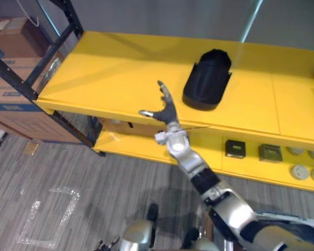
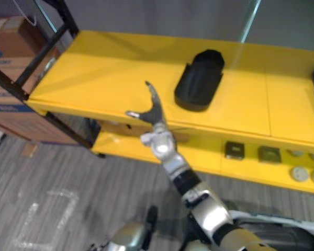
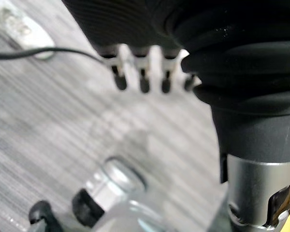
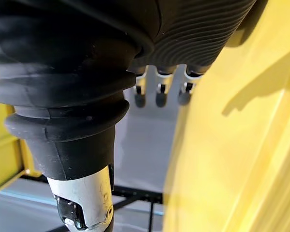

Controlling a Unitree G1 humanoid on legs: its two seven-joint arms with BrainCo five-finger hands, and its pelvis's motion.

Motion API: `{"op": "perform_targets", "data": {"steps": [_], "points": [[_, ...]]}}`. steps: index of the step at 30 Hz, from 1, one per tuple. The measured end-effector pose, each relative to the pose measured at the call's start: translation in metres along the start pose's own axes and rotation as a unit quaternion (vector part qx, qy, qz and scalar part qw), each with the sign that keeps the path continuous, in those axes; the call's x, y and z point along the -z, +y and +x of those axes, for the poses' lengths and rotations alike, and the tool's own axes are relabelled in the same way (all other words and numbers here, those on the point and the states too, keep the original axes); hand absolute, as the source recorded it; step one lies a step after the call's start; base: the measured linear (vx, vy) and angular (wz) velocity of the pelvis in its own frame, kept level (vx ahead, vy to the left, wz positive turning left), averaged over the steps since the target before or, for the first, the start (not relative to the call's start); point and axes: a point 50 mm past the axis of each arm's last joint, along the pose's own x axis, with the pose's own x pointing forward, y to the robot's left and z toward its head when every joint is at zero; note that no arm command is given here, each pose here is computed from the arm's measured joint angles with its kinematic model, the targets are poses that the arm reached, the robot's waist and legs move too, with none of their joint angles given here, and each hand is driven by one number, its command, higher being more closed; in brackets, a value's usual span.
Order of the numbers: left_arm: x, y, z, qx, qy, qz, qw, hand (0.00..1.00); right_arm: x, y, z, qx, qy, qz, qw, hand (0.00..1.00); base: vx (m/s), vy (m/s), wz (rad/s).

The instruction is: Walk over and take plastic housings, then place them on the shelf

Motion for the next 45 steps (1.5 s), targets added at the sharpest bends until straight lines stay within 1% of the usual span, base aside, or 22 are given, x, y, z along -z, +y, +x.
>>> {"op": "perform_targets", "data": {"steps": [3,6,9,12,17,19,22,26,30,33,36,37,41,45], "points": [[0.000,-0.002,0.000,0.007,-0.001,0.003,1.000,0.00,0.002,-0.004,0.003,0.024,0.013,-0.003,1.000,0.00,-0.07,-0.008,0.01],[0.004,-0.003,-0.001,0.012,0.004,0.010,1.000,0.00,0.011,-0.014,0.005,0.070,0.039,-0.008,0.997,0.00,-0.01,-0.005,0.00],[0.001,-0.006,-0.001,0.018,-0.005,-0.001,1.000,0.00,0.008,-0.029,0.012,0.126,0.042,-0.004,0.991,0.00,-0.01,-0.011,0.01],[0.001,-0.011,-0.002,0.029,-0.006,0.007,1.000,0.00,0.009,-0.044,0.019,0.153,0.046,-0.014,0.987,0.00,0.00,0.000,0.00],[-0.001,-0.014,-0.002,0.033,-0.011,0.008,0.999,0.00,0.008,-0.060,0.027,0.173,0.046,-0.026,0.983,0.00,0.00,0.000,0.00],[-0.001,-0.018,-0.002,0.044,-0.011,0.021,0.999,0.00,0.006,-0.065,0.030,0.180,0.042,-0.029,0.982,0.00,0.00,0.000,0.00],[0.000,-0.026,-0.003,0.059,-0.011,0.035,0.998,0.00,-0.002,-0.079,0.036,0.210,0.029,-0.033,0.977,0.00,0.00,0.000,0.00],[0.001,-0.026,-0.003,0.058,-0.009,0.035,0.998,0.00,-0.005,-0.087,0.037,0.244,0.023,-0.032,0.969,0.00,0.02,0.000,-0.06],[0.001,-0.026,-0.003,0.059,-0.009,0.036,0.998,0.00,-0.005,-0.091,0.037,0.249,0.020,-0.031,0.968,0.00,0.03,0.014,-0.06],[0.001,-0.026,-0.003,0.059,-0.010,0.036,0.998,0.00,-0.007,-0.087,0.038,0.218,0.011,-0.030,0.975,0.00,0.02,0.017,-0.03],[0.001,-0.026,-0.003,0.059,-0.011,0.037,0.998,0.00,-0.014,-0.069,0.034,0.155,-0.025,-0.049,0.986,0.00,0.01,0.005,-0.01],[0.000,-0.026,-0.003,0.058,-0.011,0.036,0.998,0.00,-0.015,-0.065,0.032,0.147,-0.031,-0.049,0.987,0.00,0.04,0.016,-0.08],[-0.001,-0.025,-0.003,0.057,-0.013,0.037,0.998,0.00,-0.032,-0.039,0.017,0.060,-0.093,-0.022,0.994,0.00,0.04,0.011,-0.20],[-0.004,-0.024,-0.002,0.055,-0.018,0.040,0.997,0.00,-0.048,-0.018,0.002,-0.031,-0.145,0.017,0.989,0.00,0.04,0.005,-0.19]]}}
